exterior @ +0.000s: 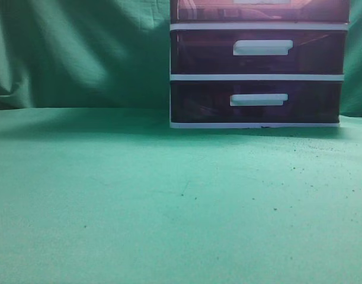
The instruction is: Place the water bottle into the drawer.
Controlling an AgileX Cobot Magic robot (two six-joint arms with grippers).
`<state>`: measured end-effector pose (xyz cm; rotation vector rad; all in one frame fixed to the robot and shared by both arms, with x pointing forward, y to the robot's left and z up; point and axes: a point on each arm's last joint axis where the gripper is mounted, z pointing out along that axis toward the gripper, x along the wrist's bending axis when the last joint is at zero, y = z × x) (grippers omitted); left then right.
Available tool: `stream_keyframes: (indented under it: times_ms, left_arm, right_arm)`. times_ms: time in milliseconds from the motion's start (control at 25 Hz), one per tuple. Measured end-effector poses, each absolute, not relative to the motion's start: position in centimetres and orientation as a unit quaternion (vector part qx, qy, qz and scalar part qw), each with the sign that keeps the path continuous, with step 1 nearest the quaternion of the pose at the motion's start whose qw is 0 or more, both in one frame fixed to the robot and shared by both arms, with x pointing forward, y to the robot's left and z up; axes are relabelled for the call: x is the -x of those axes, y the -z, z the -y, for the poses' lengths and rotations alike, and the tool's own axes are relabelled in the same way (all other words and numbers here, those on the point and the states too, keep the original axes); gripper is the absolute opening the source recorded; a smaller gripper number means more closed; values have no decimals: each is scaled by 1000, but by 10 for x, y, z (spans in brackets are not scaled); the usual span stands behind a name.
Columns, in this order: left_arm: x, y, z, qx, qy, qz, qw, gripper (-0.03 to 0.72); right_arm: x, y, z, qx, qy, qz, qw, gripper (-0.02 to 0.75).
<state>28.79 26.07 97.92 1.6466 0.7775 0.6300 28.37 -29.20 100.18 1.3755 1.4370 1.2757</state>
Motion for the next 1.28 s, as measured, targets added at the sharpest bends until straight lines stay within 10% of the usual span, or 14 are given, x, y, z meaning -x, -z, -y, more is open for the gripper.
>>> stream_keyframes:
  times_ms: [320, 1280]
  left_arm:
    - [-288, -979, -261, -702, -268, -331, 571, 0]
    - [-288, -979, -261, -701, -269, -331, 571, 0]
  right_arm:
    - [-290, -944, 298, -593, -431, -561, 385, 0]
    - [-291, -945, 299, -584, -428, -564, 397, 48]
